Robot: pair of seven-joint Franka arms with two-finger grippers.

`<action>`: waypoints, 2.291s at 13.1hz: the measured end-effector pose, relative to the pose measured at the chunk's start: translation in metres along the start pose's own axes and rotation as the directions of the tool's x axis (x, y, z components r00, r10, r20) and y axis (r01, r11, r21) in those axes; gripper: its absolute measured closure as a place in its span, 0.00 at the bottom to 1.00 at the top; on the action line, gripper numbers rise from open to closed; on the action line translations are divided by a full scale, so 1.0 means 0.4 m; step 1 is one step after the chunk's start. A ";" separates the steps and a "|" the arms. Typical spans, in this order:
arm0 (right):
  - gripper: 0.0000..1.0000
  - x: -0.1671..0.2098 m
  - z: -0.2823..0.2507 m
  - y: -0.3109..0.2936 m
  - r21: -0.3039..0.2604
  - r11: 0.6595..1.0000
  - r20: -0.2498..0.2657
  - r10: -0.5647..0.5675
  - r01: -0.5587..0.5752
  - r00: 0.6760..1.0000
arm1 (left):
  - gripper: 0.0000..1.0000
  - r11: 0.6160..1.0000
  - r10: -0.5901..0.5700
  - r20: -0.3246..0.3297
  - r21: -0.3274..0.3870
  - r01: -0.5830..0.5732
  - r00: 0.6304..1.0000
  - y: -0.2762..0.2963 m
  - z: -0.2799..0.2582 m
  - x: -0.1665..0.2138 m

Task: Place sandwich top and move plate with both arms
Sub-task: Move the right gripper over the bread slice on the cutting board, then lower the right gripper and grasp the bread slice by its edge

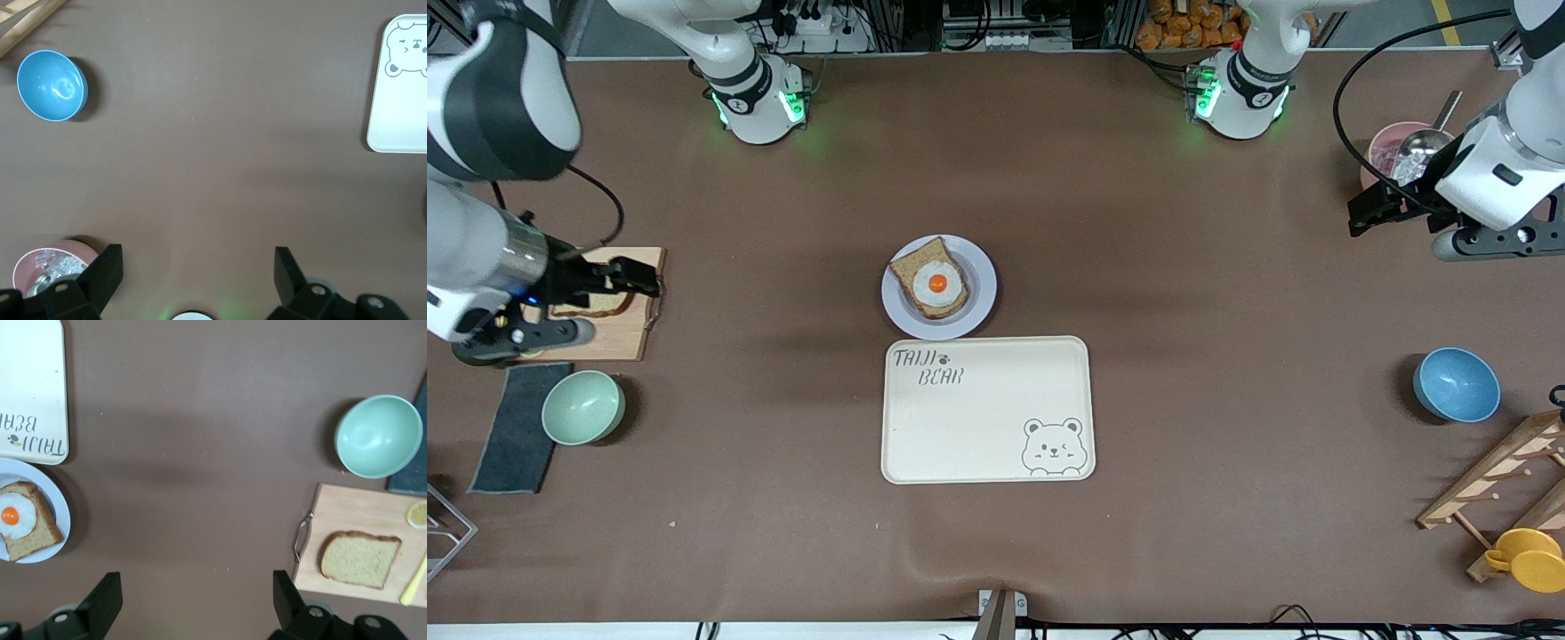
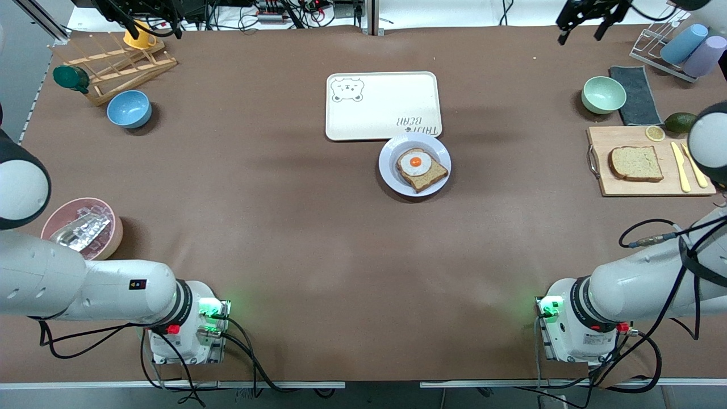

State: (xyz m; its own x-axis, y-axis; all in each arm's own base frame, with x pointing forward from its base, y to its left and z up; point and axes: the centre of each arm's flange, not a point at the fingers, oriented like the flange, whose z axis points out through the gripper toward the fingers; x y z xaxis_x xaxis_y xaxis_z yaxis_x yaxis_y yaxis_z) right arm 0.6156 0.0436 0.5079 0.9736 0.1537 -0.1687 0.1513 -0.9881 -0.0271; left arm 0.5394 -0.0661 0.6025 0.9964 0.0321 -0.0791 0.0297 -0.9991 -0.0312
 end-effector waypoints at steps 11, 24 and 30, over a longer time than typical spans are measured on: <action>0.00 -0.055 0.232 0.680 0.061 0.987 0.000 0.151 -0.151 0.988 | 0.00 1.000 0.003 0.003 -0.005 -0.003 1.000 0.005 0.001 -0.001; 0.00 -0.256 0.706 0.984 0.077 0.985 0.098 0.147 -0.155 0.984 | 0.00 1.000 0.015 0.006 -0.008 -0.015 1.000 -0.041 0.003 0.005; 0.00 -0.288 0.811 0.937 0.132 0.979 0.176 0.131 -0.155 0.976 | 0.00 0.999 0.037 -0.003 -0.017 -0.037 0.999 -0.008 -0.011 -0.007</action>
State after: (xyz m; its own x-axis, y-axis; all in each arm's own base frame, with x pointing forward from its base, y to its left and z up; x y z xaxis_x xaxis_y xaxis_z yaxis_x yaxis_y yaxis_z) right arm 0.5048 -0.3444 0.1976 0.9398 0.0211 -0.3411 -0.0251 -0.9911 -0.1305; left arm 0.5368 -0.0631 0.6072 0.9970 -0.0052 -0.0768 -0.0061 -0.9999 -0.0112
